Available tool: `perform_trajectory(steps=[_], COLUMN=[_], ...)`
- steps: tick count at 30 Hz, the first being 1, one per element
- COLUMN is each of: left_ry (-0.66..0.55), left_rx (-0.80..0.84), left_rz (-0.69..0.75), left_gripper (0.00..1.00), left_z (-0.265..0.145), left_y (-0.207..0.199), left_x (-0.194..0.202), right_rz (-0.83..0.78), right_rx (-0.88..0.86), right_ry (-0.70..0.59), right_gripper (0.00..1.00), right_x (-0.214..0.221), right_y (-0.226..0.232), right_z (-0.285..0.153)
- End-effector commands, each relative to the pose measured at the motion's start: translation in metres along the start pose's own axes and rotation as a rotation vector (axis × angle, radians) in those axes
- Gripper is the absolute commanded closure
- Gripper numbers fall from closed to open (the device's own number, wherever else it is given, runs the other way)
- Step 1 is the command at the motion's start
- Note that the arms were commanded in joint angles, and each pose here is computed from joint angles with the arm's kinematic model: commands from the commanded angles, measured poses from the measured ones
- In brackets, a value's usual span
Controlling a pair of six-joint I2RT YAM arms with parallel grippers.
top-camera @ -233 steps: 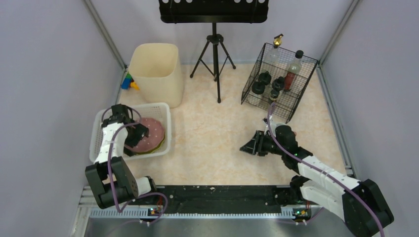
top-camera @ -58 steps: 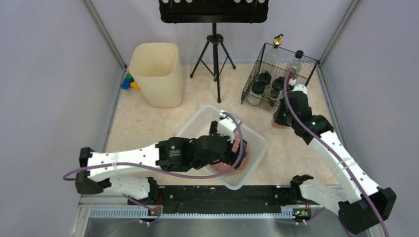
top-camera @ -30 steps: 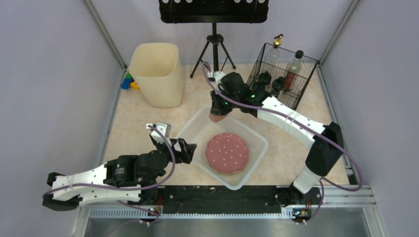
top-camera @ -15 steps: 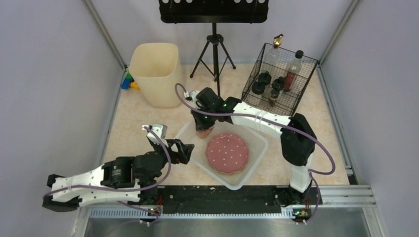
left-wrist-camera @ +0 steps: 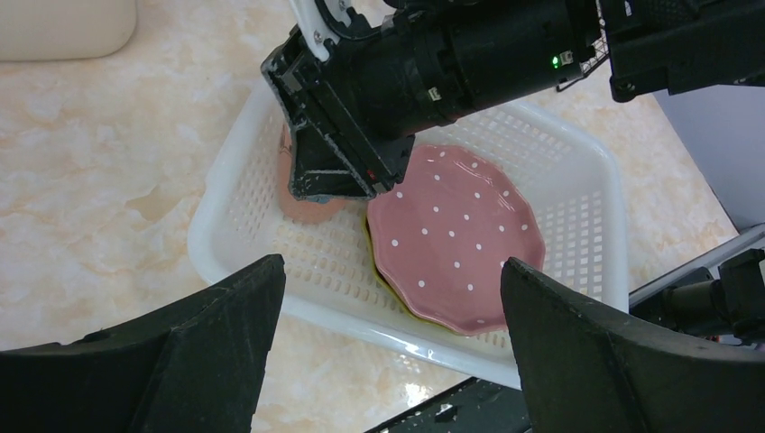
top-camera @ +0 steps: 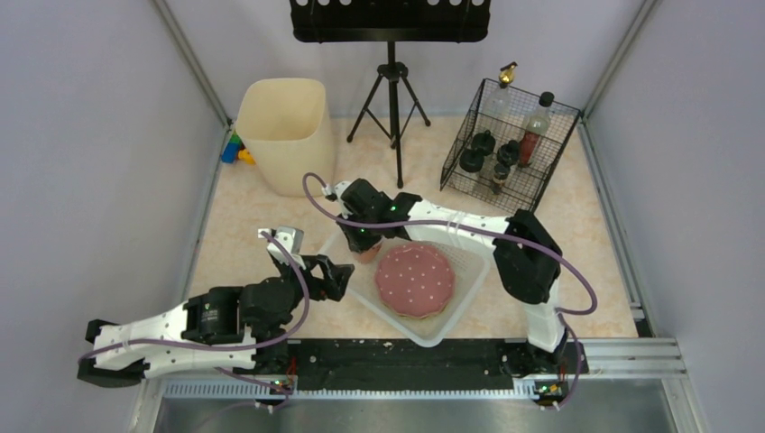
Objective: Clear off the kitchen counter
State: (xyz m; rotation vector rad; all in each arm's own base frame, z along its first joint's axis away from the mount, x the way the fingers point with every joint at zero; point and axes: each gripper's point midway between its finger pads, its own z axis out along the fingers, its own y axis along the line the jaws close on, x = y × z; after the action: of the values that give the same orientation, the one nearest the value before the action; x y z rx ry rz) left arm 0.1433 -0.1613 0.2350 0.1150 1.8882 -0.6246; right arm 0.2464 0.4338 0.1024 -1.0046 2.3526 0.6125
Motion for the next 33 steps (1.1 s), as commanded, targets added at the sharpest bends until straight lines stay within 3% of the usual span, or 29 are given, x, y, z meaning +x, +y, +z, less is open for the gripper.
perform_trajectory(steps=[1,5,11,16,22,27,33], left_ry=[-0.002,0.002,0.003,-0.008,-0.03,-0.027,-0.105], left_rx=[0.004,0.009,0.01,0.013,0.031,0.028,0.014], left_rz=[-0.003,-0.005,-0.004,-0.005,-0.006,0.018,0.001], left_gripper=[0.07,0.07,0.07,0.07,0.07,0.02,0.01], left_z=[0.0,-0.001,-0.003,-0.006,-0.007,-0.005,-0.002], left_y=[-0.001,-0.002,-0.004,-0.005,-0.013,-0.019,-0.02], left_x=[0.0,-0.001,-0.008,-0.016,-0.028,-0.033,-0.049], right_rz=[-0.013,-0.014,-0.004,0.004,0.02,0.032,0.086], right_rx=[0.002,0.016,0.012,0.044,0.1,0.156,0.313], right_ry=[-0.093,-0.079,-0.138,-0.207,-0.286,-0.37,-0.481], right_gripper=[0.76,0.56,0.39,0.28,0.22,0.01,0.01], right_x=[-0.022,-0.015,-0.029,-0.044,-0.051,-0.052,-0.041], right_y=[0.014,0.014,0.018,0.017,0.007,-0.004,-0.037], right_z=[0.008,0.012,-0.005,-0.033,-0.075,-0.119,-0.181])
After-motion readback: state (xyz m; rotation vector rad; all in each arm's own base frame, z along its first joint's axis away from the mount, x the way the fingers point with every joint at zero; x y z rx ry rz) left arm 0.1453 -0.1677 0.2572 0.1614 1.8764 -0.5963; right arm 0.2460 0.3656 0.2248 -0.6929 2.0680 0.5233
